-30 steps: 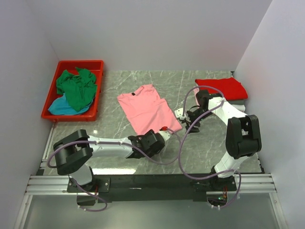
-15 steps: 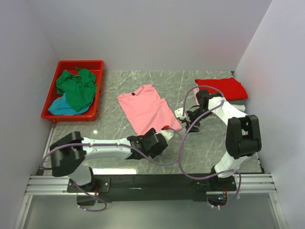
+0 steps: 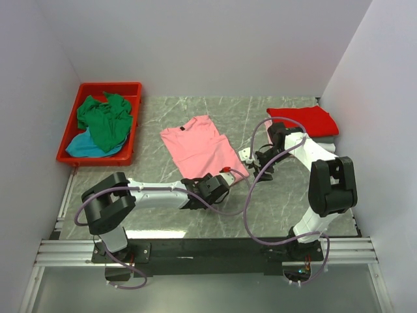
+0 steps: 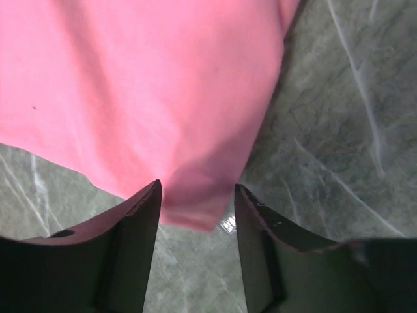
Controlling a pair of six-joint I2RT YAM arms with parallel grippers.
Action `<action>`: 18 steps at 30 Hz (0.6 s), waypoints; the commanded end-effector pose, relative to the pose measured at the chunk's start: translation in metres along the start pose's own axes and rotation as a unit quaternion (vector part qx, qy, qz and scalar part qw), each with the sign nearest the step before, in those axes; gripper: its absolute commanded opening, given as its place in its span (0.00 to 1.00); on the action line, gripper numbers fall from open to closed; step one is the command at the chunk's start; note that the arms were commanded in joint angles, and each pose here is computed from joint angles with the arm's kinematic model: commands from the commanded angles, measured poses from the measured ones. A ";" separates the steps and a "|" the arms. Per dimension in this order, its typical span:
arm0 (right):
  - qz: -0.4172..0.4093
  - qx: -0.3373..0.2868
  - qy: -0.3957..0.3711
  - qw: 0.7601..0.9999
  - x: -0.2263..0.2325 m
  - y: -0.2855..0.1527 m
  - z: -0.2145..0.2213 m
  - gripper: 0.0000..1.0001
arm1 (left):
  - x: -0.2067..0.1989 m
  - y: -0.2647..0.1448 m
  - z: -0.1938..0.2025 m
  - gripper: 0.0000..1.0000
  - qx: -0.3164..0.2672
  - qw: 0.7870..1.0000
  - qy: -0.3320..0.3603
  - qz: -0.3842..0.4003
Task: Fold and stack the t-shirts
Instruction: Fold the tshirt
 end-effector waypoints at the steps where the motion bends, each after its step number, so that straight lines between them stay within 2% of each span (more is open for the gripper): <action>1: -0.002 0.005 -0.013 1.000 -0.001 -0.001 -0.001 0.69 | -0.009 -0.007 -0.005 0.49 0.000 0.999 -0.012 0.030; 12: -0.009 0.015 -0.013 1.000 0.000 0.000 -0.001 0.68 | -0.036 -0.011 0.016 0.42 0.028 0.996 -0.014 0.078; 18: -0.016 0.039 -0.019 0.999 0.004 0.009 0.007 0.68 | -0.020 -0.008 0.017 0.48 0.026 0.999 -0.024 0.027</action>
Point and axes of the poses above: each gripper's point midway between its finger pads, its own y axis out along the fingers, its own x axis along the line the jaws close on, z = x × y, the point moved 1 cm from there along -y, back along the fingers, and after that the axes turned 4 degrees about y, right-handed, at the moved point
